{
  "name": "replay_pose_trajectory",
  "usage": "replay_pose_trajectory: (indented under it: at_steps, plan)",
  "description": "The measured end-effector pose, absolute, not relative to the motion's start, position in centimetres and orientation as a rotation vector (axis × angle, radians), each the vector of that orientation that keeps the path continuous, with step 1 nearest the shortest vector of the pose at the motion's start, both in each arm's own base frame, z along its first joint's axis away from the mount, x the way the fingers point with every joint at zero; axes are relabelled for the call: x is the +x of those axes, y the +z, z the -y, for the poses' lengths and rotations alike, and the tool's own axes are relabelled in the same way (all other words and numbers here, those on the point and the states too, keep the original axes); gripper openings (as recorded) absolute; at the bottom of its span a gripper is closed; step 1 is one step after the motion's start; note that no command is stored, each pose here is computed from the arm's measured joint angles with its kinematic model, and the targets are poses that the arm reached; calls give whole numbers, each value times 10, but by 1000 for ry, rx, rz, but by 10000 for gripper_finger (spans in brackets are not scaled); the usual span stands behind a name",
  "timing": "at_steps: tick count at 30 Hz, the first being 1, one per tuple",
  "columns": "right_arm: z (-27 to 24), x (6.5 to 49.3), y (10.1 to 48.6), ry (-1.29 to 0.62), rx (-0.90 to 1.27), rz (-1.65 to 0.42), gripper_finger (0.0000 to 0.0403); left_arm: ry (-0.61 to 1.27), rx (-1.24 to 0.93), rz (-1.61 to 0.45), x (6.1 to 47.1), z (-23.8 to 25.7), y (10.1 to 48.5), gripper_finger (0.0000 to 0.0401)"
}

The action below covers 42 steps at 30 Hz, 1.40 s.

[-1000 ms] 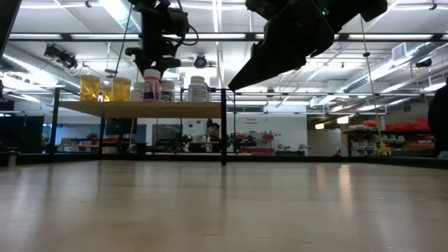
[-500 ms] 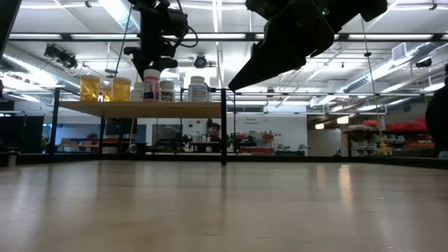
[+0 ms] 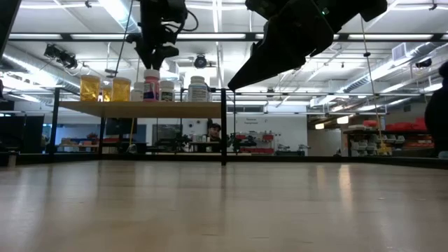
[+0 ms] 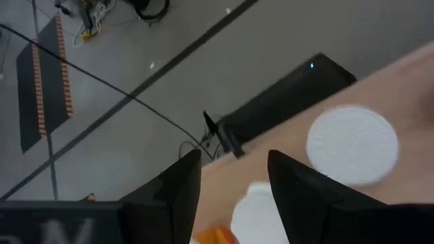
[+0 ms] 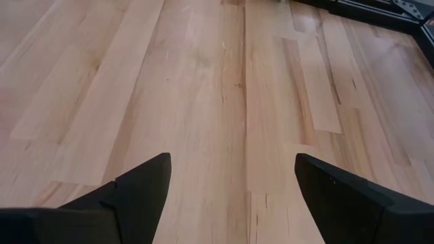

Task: Pick and place medicine bottles onto shelf by color
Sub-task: Adjust the pill bottles on the shelf

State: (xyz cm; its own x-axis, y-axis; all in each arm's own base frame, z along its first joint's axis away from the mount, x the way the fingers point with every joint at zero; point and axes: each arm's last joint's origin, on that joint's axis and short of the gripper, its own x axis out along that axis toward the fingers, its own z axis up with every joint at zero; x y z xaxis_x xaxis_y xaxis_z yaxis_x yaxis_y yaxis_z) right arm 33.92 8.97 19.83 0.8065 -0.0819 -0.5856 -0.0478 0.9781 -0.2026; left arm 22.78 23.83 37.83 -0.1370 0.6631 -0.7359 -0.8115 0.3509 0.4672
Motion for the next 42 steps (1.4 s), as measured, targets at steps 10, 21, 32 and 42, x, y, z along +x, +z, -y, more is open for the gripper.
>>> replay_pose_trajectory:
  at_steps: [10, 21, 32, 42]
  plan:
    - [-84, 341, 198, -31, -214, -635, 323, 1252, -138, -1218, 232, -269, 355, 177]
    - [-82, 341, 198, -38, -212, -636, 323, 1200, -134, -1178, 236, -279, 352, 175]
    - [-81, 341, 198, -42, -211, -637, 323, 1136, -170, -1194, 237, -274, 350, 173]
    - [-81, 341, 198, -41, -211, -637, 323, 1096, -175, -1235, 242, -265, 348, 174]
